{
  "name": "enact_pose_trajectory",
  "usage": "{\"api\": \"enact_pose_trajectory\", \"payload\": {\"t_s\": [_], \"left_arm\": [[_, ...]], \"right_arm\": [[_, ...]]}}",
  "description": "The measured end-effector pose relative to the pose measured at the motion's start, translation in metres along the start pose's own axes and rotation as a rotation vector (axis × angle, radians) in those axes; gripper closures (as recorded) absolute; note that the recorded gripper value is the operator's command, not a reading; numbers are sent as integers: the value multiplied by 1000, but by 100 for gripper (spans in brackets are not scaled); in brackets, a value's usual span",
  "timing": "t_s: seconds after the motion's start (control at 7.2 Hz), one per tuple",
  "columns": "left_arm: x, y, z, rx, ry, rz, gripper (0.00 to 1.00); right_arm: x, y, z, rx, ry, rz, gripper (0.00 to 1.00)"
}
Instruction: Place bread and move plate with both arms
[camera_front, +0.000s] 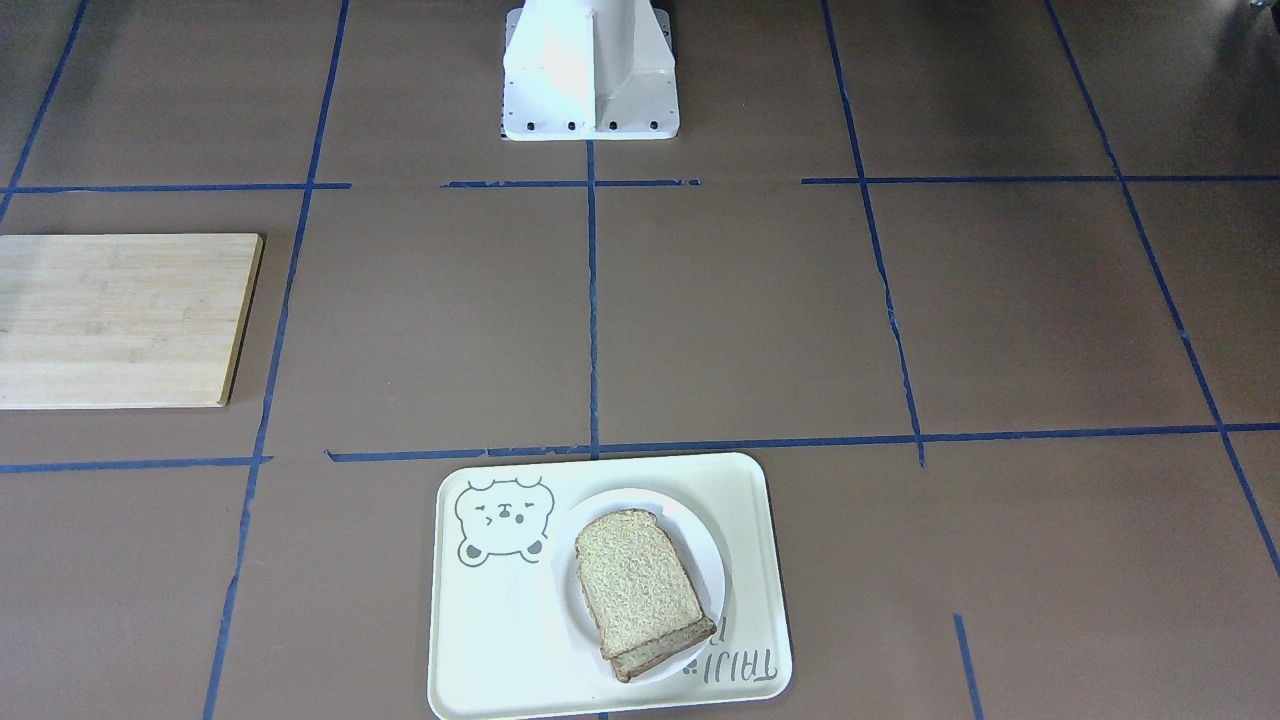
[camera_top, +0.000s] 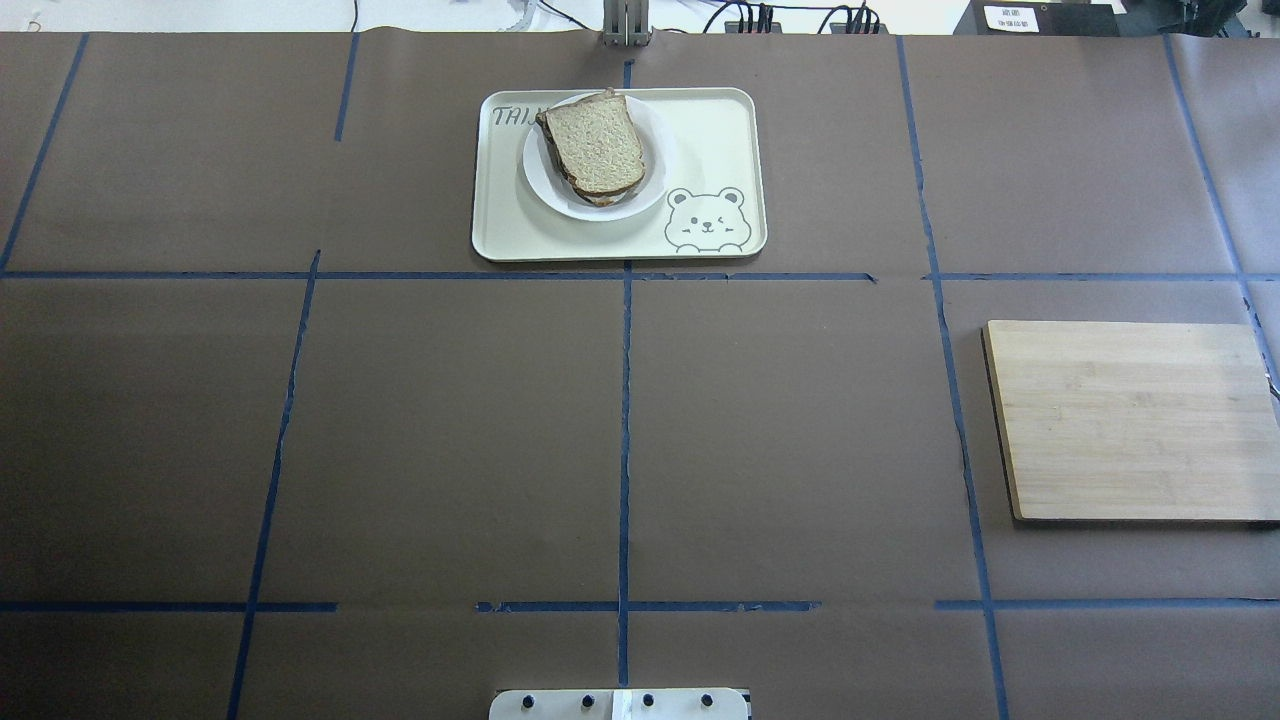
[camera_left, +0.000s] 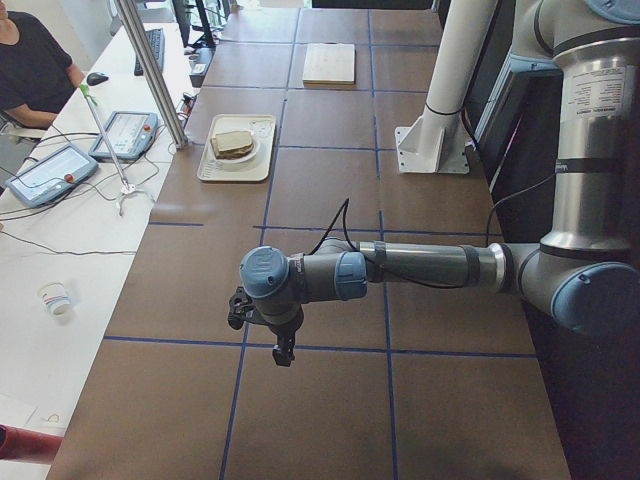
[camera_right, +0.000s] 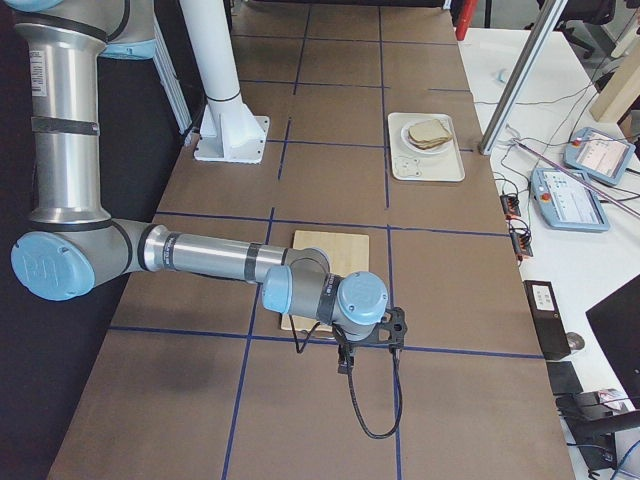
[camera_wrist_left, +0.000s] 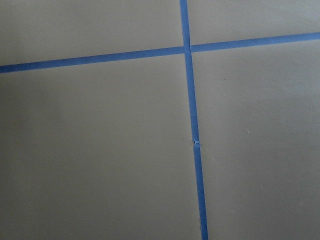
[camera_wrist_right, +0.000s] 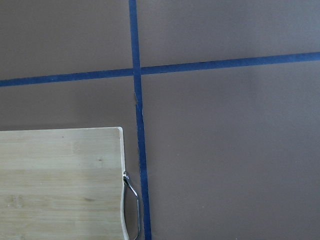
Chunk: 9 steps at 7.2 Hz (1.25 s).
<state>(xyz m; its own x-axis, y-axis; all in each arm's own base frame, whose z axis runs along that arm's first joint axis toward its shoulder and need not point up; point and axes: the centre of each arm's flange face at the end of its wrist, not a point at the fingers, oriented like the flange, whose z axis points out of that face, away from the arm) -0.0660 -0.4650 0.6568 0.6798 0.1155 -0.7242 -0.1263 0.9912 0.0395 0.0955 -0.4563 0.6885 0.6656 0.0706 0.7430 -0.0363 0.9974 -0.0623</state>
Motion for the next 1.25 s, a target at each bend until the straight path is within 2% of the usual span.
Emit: {"api": "enact_pose_trajectory", "payload": {"t_s": [0.28, 0.42, 0.83, 1.25], "left_arm": [[3, -1, -3, 6, 0, 4, 0], [4, -1, -4, 7, 0, 6, 0], [5, -2, -5, 10, 0, -5, 0], [6, -2, -6, 12, -1, -5, 0]], "right_arm": [[-2, 2, -16, 22, 106, -11, 0], [-3, 4, -18, 26, 120, -14, 0], [-8, 14, -14, 26, 39, -10, 0], [-7, 19, -11, 23, 21, -7, 0]]}}
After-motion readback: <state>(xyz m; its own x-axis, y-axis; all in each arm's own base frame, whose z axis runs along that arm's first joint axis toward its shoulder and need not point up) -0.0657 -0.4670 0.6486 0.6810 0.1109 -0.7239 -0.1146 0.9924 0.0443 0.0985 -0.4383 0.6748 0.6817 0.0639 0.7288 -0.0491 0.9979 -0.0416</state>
